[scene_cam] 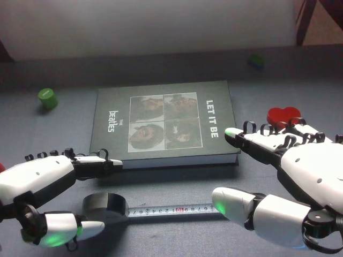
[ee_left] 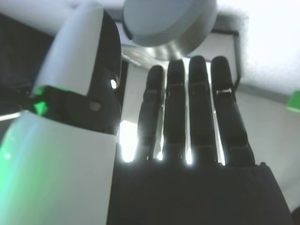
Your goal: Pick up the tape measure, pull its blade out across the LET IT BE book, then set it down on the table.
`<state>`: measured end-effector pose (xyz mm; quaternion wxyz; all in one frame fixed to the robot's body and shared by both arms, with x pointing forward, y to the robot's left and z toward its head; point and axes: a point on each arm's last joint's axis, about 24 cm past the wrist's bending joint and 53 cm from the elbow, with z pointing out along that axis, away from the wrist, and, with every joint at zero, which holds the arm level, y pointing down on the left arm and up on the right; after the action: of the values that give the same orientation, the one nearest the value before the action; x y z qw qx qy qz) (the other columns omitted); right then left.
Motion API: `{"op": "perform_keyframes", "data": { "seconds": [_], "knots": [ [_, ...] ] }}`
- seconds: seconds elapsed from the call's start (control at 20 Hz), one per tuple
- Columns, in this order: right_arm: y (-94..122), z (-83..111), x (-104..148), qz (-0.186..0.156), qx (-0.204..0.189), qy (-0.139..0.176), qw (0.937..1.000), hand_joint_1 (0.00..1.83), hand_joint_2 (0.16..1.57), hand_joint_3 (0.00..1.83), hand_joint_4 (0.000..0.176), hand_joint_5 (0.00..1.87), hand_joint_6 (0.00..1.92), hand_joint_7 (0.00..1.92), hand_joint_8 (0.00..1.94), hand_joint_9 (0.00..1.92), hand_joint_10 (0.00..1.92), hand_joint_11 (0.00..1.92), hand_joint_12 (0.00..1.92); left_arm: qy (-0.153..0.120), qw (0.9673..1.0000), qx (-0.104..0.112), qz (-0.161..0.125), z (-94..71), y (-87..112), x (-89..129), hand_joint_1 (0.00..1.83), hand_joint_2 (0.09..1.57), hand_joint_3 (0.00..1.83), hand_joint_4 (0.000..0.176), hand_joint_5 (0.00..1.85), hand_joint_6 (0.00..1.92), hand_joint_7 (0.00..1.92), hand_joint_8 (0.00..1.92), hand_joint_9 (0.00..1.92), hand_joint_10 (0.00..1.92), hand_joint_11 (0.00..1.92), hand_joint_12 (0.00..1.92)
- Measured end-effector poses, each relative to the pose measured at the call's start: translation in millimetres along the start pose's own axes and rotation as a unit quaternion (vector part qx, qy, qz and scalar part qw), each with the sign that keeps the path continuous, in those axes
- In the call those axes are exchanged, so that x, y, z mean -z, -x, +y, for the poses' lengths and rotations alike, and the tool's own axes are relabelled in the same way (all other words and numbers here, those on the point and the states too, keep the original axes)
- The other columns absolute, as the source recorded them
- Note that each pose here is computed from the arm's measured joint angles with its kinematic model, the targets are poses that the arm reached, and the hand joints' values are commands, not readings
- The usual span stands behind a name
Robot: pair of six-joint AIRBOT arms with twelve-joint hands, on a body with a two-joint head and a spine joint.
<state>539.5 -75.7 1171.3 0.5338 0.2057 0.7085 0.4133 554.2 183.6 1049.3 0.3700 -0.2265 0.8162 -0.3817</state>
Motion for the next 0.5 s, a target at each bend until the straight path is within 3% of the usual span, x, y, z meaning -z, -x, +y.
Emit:
{"op": "perform_keyframes", "data": {
  "seconds": [0.5],
  "knots": [
    [1,1.0,0,-0.001,0.0,0.002,1.0,0.11,1.13,0.0,0.072,0.22,0.0,0.32,0.0,0.27,0.0,0.0,0.9,0.006,1.0,-0.004,0.005,12.9,-7.4,-4,1.06,1.12,0.0,0.0,0.36,0.0,0.39,0.0,0.39,0.0,0.15,0.68]
  ]
}}
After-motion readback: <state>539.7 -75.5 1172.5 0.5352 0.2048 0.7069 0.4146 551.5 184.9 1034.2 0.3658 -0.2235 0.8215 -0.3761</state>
